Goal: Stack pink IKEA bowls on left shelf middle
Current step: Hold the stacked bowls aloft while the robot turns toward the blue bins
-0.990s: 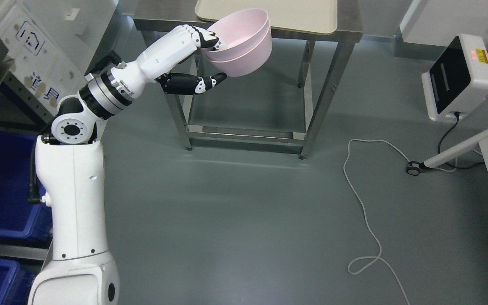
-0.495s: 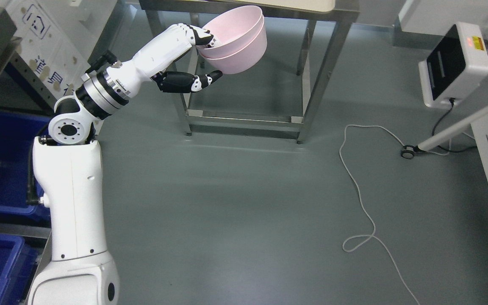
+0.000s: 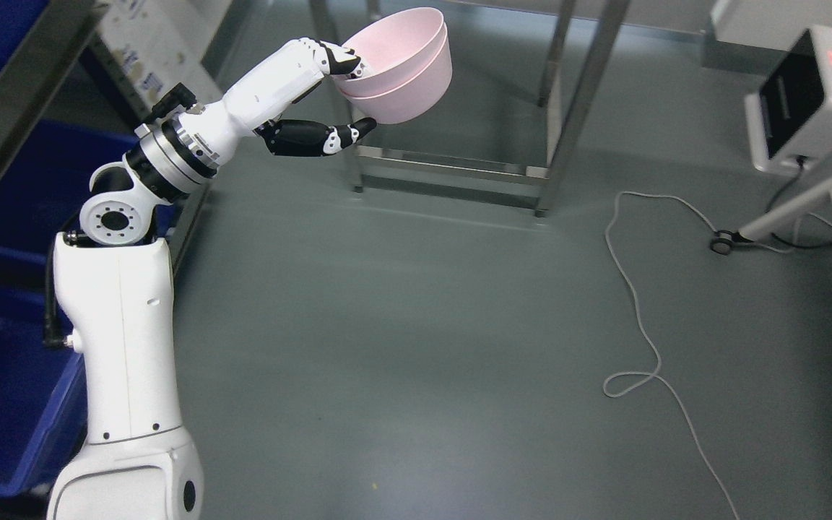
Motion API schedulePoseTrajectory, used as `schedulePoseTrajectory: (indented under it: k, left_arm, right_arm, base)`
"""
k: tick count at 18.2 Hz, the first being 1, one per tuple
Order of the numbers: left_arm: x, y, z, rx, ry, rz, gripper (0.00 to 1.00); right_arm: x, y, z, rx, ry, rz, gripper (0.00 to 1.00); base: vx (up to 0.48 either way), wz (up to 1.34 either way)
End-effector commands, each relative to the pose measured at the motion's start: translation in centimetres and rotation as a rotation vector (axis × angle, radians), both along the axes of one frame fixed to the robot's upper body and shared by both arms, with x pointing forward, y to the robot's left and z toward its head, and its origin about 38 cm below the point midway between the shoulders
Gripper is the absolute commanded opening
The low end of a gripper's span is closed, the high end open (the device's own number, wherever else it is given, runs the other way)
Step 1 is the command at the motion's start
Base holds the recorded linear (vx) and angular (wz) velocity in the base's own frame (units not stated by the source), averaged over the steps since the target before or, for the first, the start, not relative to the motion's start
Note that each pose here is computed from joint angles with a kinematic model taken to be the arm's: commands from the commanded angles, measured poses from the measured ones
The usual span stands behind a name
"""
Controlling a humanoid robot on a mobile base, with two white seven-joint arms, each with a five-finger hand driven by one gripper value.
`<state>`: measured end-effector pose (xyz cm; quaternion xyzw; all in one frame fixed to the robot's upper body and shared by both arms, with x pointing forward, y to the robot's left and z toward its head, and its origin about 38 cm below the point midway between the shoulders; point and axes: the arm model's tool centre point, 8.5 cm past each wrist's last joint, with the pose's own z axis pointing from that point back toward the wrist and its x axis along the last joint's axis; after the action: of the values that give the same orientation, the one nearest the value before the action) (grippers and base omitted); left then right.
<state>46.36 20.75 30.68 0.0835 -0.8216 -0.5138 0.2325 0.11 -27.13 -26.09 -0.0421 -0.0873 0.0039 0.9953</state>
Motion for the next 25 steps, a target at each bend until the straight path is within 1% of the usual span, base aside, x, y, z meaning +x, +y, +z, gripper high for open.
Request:
schedulePoseTrajectory:
  k: [1, 5, 8, 13, 14, 16, 17, 18, 19, 20, 21, 25]
  left_arm:
    - [0.1, 0.8, 0.2, 0.008, -0.004, 0.016, 0.03]
    - [0.1, 0.5, 0.5, 0.011, -0.012, 0.01, 0.03]
    - [0.3, 0.2, 1.6, 0.013, -0.027, 0.006, 0.03]
    - [0.8, -1.5, 4.0, 0.037, -0.057, -0.02, 0.03]
    - [1.0, -1.8, 5.0, 0.034, -0.066, -0.021, 0.03]
    - [1.9, -2.2, 8.0, 0.055, -0.082, 0.015, 0.03]
    - [2.5, -2.1, 8.8, 0.075, -0.074, 0.045, 0.03]
    - [3.2, -1.9, 9.7, 0.107, -0.071, 0.09, 0.03]
    - [3.9, -1.2, 10.1, 0.129, -0.036, 0.157, 0.03]
    - [4.4, -0.4, 10.1, 0.128, 0.004, 0.212, 0.03]
    - [4.8, -0.1, 9.9, 0.138, 0.028, 0.24, 0.03]
    - [5.7, 0.1, 8.6, 0.164, 0.082, 0.266, 0.04]
  right_arm:
    - [0.1, -1.1, 0.1, -0.018, -0.005, 0.0, 1.0]
    - [0.1, -1.1, 0.1, -0.018, -0.005, -0.002, 1.0]
    - [0.1, -1.1, 0.1, -0.018, -0.005, 0.0, 1.0]
    - [0.1, -1.1, 0.1, -0.018, -0.005, -0.002, 1.0]
    - [0.1, -1.1, 0.1, -0.016, -0.004, 0.0, 1.0]
    - [0.1, -1.1, 0.1, -0.018, -0.005, 0.0, 1.0]
    - [0.1, -1.1, 0.1, -0.018, -0.005, 0.0, 1.0]
    - [0.1, -1.1, 0.1, -0.018, -0.005, 0.0, 1.0]
    - [0.1, -1.1, 0.1, -0.018, -0.005, 0.0, 1.0]
    - [0.1, -1.1, 0.1, -0.018, -0.005, 0.0, 1.0]
    - [0.1, -1.1, 0.1, -0.018, -0.005, 0.0, 1.0]
    - [0.1, -1.1, 0.1, -0.018, -0.005, 0.0, 1.0]
  base:
    - [-0.253, 0.89]
    - [-0.206, 1.25]
    - [-0.177, 1.48]
    - [-0.091, 1.48]
    - [-0.046, 1.34]
    - [0.016, 1.1]
    - [0.095, 0.75]
    - [0.095, 0.75]
    - [0.104, 0.57]
    - [0.098, 0.44]
    - [0.098, 0.44]
    - [0.12, 0.36]
